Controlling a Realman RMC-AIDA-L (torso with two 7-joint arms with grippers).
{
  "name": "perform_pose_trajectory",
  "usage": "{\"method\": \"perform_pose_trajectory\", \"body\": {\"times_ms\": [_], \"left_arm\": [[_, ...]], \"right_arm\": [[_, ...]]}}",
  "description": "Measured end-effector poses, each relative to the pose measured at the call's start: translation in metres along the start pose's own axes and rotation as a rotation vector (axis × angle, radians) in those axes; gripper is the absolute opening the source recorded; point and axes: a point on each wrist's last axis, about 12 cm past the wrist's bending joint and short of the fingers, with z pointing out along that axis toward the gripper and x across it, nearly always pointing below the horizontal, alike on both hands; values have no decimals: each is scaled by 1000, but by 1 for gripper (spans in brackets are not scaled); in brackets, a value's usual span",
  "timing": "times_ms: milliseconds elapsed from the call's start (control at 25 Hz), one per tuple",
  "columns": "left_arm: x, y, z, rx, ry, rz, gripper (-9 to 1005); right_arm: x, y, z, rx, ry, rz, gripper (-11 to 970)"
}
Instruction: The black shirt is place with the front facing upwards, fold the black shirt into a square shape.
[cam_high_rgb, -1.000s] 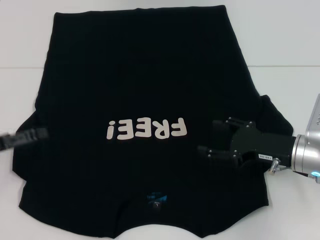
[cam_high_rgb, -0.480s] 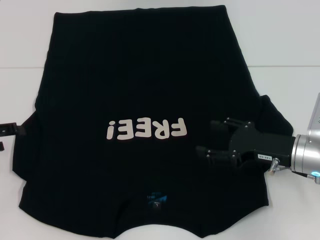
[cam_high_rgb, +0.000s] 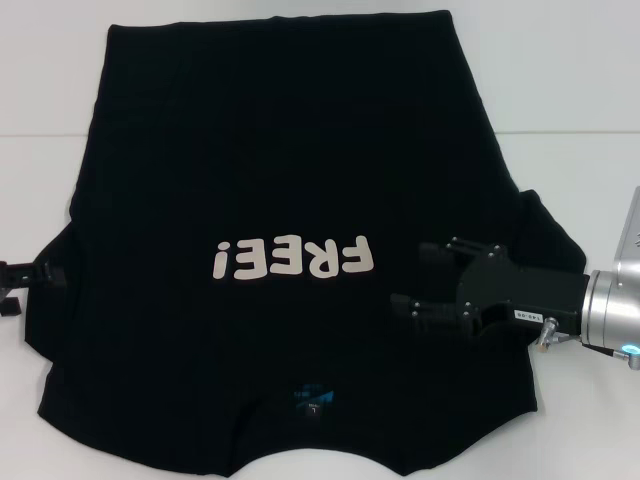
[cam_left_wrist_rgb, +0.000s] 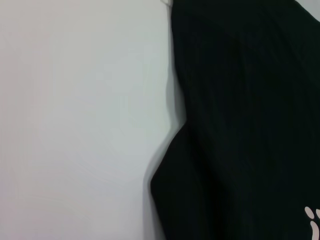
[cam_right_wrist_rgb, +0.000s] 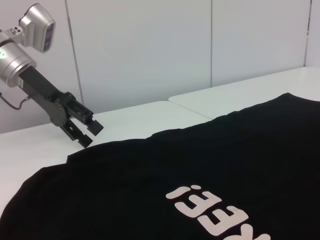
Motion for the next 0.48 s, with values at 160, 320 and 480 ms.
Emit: {"method": "perform_pose_trajectory", "body": {"times_ms": [160,320,480], "left_arm": [[3,1,1,0,3,-6,947],[7,1,4,7,15,-17,947],[10,-1,8,22,31,-23,948]], "right_arm": [[0,0,0,-1,0,1,883],[1,2,-1,-8,-4,4,883],[1,3,-2,-18,-9,6,883]]}}
